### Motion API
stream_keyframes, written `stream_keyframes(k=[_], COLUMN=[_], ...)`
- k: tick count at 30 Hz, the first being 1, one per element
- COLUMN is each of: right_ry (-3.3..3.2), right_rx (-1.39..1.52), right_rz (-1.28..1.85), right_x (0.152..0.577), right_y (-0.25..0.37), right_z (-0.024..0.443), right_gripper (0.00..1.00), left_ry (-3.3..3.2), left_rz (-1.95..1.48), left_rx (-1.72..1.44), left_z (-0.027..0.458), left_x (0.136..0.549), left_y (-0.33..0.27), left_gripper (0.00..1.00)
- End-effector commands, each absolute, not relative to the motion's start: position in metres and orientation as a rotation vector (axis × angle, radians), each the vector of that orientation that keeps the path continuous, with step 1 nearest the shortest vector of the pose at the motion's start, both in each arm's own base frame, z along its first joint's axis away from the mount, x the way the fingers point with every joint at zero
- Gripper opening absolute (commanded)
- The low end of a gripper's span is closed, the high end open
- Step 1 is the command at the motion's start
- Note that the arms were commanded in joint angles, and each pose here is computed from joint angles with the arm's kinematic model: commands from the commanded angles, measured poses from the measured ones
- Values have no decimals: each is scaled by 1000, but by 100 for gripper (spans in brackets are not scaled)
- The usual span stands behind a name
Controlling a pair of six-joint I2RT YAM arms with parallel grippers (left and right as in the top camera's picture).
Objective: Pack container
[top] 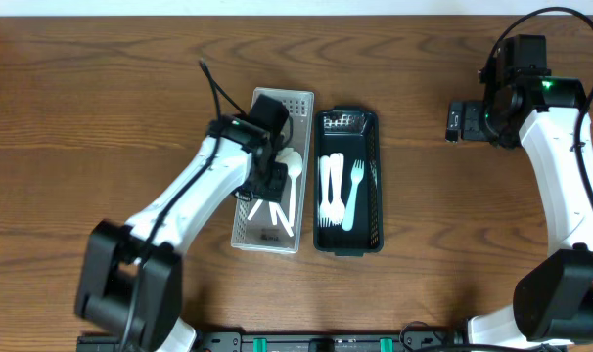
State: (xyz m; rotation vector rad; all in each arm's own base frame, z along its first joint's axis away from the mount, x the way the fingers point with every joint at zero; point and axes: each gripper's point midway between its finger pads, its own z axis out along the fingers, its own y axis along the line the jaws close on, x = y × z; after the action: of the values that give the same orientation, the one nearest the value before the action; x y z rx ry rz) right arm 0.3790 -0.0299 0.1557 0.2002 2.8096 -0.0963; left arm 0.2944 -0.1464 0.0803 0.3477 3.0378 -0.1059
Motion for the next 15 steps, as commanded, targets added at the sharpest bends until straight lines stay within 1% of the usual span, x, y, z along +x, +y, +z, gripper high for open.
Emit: stream_keyframes(k=[1, 4, 5, 6, 7, 8, 9, 12, 15], right_ry=[2801, 2761, 2739, 2708, 2679, 2643, 2611, 2522, 2503], right_rx=[178, 174, 175, 164, 152, 135, 117, 58, -11], right_rz=[-94, -91, -88, -82, -77, -72, -65, -39, -14], right_x=[381, 391, 396, 403, 410, 418, 425, 445, 454], right_y=[-30, -29, -28, -25, -22, -17, -11, 10, 36], right_z=[157, 160, 162, 165, 168, 172, 176, 186, 180], right_gripper=[99, 99, 99, 99, 99, 99, 99, 99, 99], left_ry=[2818, 2682, 2644, 2610, 2581, 2552, 2535, 2520, 2566], left_rz=[-5, 67, 93, 112, 124, 130, 131, 159, 199], left_rx=[317, 227, 189, 150, 111, 66, 28, -85, -176], left_z=[143, 181, 191, 200, 207, 214, 217, 216, 199], left_x=[320, 330, 333, 337, 341, 346, 350, 362, 368], left_y=[-132, -108, -98, -88, -79, -69, -61, -32, -5], left_gripper=[55, 59, 63, 69, 78, 90, 97, 98, 98])
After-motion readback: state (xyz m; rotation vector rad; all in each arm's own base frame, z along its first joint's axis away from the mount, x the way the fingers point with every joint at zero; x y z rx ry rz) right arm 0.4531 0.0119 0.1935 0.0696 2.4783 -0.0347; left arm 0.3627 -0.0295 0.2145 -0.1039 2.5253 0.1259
